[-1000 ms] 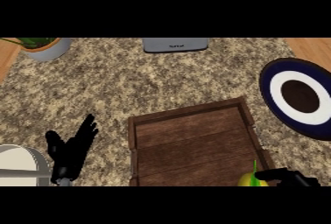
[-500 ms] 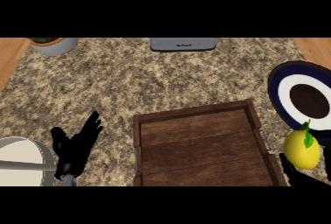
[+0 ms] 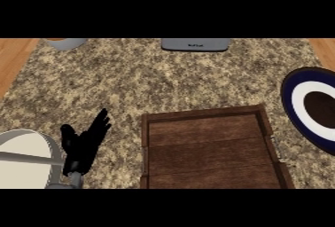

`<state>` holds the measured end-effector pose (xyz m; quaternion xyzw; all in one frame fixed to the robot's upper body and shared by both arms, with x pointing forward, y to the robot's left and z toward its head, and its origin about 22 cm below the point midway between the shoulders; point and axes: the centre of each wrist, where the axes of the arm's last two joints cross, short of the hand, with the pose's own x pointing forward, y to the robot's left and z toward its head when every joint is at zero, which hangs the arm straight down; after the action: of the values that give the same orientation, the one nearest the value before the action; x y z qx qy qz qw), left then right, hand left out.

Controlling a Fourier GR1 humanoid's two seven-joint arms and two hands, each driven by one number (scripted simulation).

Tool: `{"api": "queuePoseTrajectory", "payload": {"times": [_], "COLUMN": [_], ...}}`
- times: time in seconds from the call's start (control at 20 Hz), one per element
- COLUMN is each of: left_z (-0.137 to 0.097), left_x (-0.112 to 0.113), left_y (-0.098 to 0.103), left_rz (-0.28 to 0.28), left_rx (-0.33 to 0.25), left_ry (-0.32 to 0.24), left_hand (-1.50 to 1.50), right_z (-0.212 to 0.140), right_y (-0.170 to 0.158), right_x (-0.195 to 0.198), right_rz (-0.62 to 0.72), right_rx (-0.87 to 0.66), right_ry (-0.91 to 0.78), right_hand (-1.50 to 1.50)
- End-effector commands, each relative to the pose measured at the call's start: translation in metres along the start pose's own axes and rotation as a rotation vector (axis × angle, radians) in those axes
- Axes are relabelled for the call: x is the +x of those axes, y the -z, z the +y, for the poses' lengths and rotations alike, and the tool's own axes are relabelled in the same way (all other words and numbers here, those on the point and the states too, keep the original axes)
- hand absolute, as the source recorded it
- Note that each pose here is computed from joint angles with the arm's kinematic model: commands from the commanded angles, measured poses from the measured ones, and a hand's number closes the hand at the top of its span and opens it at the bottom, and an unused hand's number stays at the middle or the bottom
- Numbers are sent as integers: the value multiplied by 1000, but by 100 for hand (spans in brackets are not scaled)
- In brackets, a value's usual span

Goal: Pick the lemon from the tray and place it in the plate

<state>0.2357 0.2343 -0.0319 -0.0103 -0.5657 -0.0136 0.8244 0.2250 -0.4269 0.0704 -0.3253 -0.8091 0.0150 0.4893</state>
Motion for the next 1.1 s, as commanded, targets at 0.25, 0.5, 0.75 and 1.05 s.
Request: {"api": "queuePoseTrajectory", "payload": {"times": [0.25, 0.5, 0.75, 1.05], "left_z": [-16, -32, -20, -5], "left_x": [6, 18, 11, 7], "left_y": [4, 13, 16, 12], "left_rz": [-14, -19, -21, -3], "left_rx": [-49, -76, -53, -43], "left_ry": [39, 19, 31, 27], "left_hand": [0, 0, 0, 0], "right_z": [-47, -31, -18, -2], "right_y": [41, 39, 58, 65], "right_x": [-63, -80, -84, -90], "right_rz": [168, 205, 142, 79], "right_rx": [41, 295, 332, 195], "right_ry": [-79, -193, -8, 260], "right_hand": [150, -150, -150, -150]}}
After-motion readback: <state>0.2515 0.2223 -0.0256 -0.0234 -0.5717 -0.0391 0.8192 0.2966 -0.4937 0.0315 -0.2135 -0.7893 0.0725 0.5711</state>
